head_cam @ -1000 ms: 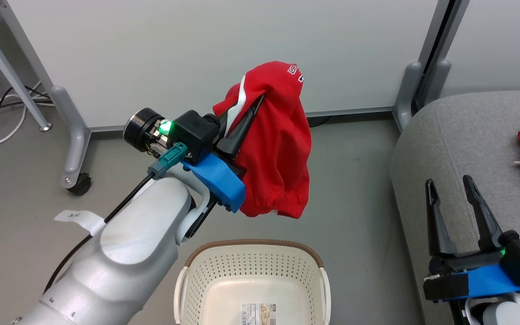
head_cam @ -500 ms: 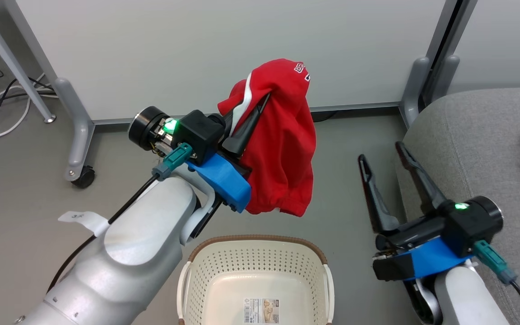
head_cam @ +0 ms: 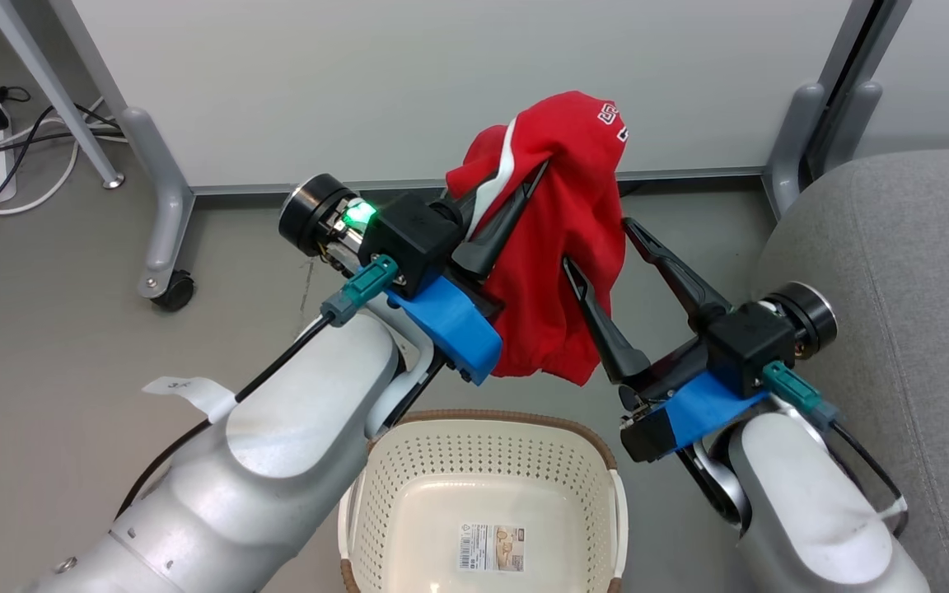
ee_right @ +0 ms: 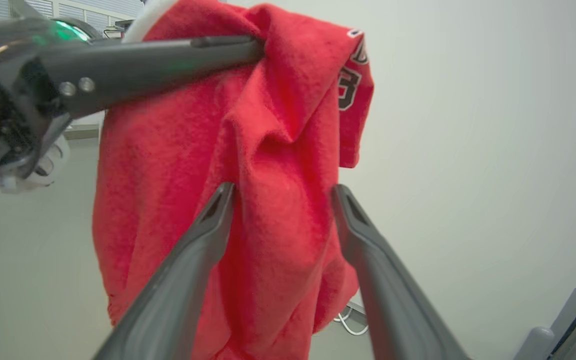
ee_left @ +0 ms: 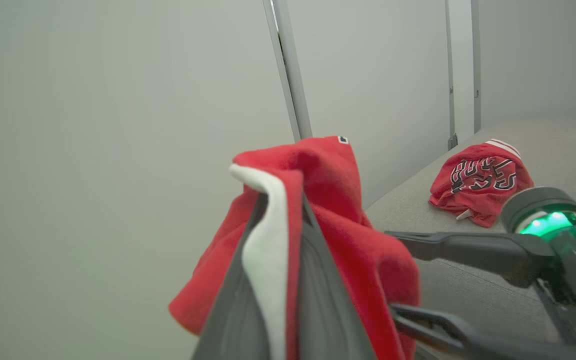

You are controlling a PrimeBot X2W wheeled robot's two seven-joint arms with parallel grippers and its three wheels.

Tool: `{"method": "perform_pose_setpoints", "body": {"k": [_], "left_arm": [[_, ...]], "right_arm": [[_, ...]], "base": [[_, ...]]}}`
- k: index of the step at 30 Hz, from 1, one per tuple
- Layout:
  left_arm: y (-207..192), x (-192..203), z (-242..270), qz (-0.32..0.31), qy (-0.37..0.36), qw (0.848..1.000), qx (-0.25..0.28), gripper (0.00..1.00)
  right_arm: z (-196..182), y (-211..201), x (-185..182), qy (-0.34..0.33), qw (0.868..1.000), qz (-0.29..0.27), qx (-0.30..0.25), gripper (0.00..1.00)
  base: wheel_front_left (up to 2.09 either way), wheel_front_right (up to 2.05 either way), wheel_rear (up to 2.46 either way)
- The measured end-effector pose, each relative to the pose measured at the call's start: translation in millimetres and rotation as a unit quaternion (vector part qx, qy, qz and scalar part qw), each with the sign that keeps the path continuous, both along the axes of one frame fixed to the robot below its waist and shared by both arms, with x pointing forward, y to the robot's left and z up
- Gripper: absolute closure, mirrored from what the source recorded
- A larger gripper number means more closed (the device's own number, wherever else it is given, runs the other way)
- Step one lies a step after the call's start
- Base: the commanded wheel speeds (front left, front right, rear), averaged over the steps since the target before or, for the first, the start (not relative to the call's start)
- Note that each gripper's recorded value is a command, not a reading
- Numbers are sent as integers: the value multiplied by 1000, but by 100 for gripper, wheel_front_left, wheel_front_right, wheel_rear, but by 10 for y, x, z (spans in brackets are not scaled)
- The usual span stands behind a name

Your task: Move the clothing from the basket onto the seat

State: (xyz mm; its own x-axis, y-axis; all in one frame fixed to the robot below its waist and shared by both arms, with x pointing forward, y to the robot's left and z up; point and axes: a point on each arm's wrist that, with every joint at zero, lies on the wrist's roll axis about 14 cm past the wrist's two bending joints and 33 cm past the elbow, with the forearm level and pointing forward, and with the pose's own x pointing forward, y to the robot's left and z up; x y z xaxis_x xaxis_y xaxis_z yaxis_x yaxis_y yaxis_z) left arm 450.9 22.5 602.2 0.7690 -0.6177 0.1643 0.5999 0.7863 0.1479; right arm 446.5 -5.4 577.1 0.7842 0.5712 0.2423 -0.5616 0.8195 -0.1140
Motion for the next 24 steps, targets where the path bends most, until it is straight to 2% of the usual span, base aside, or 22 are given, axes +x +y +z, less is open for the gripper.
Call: {"method": "perform_pose_setpoints", "body": {"k": [8, 14, 15, 16, 17, 24], "left_arm": [[-98, -45, -24, -17, 0, 1000, 4, 100], [-176, -81, 18, -31, -8, 999, 5, 100], [-184, -85, 18, -32, -8, 999, 5, 100], [-186, -88, 18, -33, -8, 999, 6, 100], [-186, -89, 16, -33, -7, 999, 6, 100], [-185, -88, 18, -33, -8, 999, 6, 100]], "right_arm": [[-127, 85, 224, 15, 999, 9, -41, 0], [-140, 197, 266, 28, 998, 27, -42, 0], [-155, 221, 260, 30, 998, 31, -44, 19], [-168, 237, 255, 34, 998, 34, -43, 95], [-166, 243, 256, 36, 998, 35, -41, 100], [-155, 222, 271, 41, 998, 36, -34, 100]], "base": [[0, 0, 0], [0, 0, 0], [0, 0, 0], [0, 0, 0], [0, 0, 0], [0, 0, 0]]}}
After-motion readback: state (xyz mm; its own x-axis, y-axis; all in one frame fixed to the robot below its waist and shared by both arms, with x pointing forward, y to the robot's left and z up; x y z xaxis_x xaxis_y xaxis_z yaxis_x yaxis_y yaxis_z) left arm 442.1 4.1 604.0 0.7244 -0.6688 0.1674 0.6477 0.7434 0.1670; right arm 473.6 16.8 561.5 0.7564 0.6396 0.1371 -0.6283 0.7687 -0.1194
